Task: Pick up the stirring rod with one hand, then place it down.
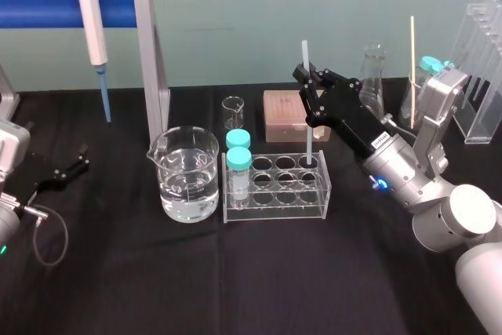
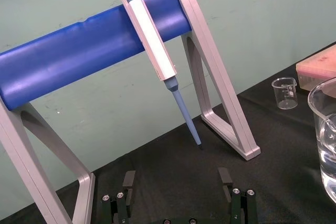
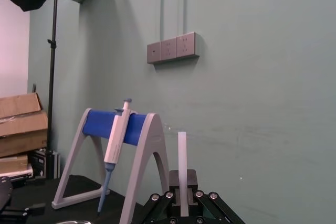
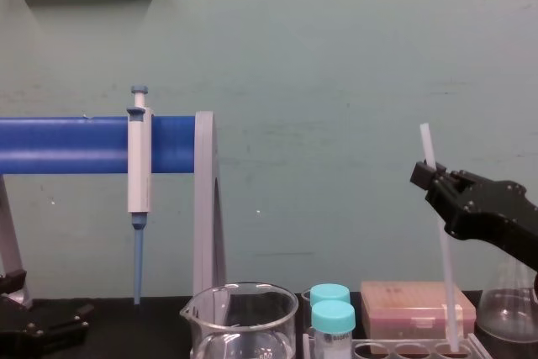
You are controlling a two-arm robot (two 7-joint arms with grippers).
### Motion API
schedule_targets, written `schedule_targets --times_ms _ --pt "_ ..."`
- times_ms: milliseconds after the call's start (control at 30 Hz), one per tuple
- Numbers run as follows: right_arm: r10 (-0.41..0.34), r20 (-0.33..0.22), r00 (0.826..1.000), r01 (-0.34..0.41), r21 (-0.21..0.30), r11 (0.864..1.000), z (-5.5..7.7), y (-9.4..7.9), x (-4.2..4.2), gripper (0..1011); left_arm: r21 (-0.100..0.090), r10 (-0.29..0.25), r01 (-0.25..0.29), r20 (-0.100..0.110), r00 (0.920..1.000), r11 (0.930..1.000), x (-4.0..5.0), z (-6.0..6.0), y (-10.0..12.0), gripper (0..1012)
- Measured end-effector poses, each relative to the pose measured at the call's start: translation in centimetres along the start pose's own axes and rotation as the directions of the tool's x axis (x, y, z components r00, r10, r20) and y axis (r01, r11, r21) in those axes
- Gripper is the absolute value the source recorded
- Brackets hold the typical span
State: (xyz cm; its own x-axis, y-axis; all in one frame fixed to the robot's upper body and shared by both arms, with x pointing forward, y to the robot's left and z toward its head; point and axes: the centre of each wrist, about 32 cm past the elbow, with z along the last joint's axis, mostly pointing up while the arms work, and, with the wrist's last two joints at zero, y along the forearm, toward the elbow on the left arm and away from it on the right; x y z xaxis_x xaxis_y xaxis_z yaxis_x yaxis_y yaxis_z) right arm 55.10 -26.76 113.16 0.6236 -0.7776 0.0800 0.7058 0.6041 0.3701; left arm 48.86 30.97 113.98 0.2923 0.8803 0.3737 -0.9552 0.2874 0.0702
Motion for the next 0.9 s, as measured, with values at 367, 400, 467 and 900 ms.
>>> schedule_targets --times_ms 367,400,467,900 --pt "0.007 -0.037 0.999 -0.008 -0.029 1.000 -0.9 0.1 0.22 72 0.000 0.000 0.000 0.000 1.0000 1.0000 0.00 0.0 0.0 1000" --pt "0.007 -0.039 0.999 -0.008 -0.031 0.999 -0.9 0.1 0.23 72 0.000 0.000 0.000 0.000 1.0000 1.0000 0.00 0.0 0.0 1000" --pt "0.008 -0.045 0.999 -0.010 -0.036 0.999 -1.1 0.2 0.24 72 0.000 0.000 0.000 0.000 1.0000 1.0000 0.00 0.0 0.0 1000" --pt "-0.005 -0.076 0.997 -0.002 -0.100 0.995 -1.5 0.2 0.39 72 0.000 0.000 0.000 0.000 1.0000 1.0000 0.00 0.0 0.0 1000"
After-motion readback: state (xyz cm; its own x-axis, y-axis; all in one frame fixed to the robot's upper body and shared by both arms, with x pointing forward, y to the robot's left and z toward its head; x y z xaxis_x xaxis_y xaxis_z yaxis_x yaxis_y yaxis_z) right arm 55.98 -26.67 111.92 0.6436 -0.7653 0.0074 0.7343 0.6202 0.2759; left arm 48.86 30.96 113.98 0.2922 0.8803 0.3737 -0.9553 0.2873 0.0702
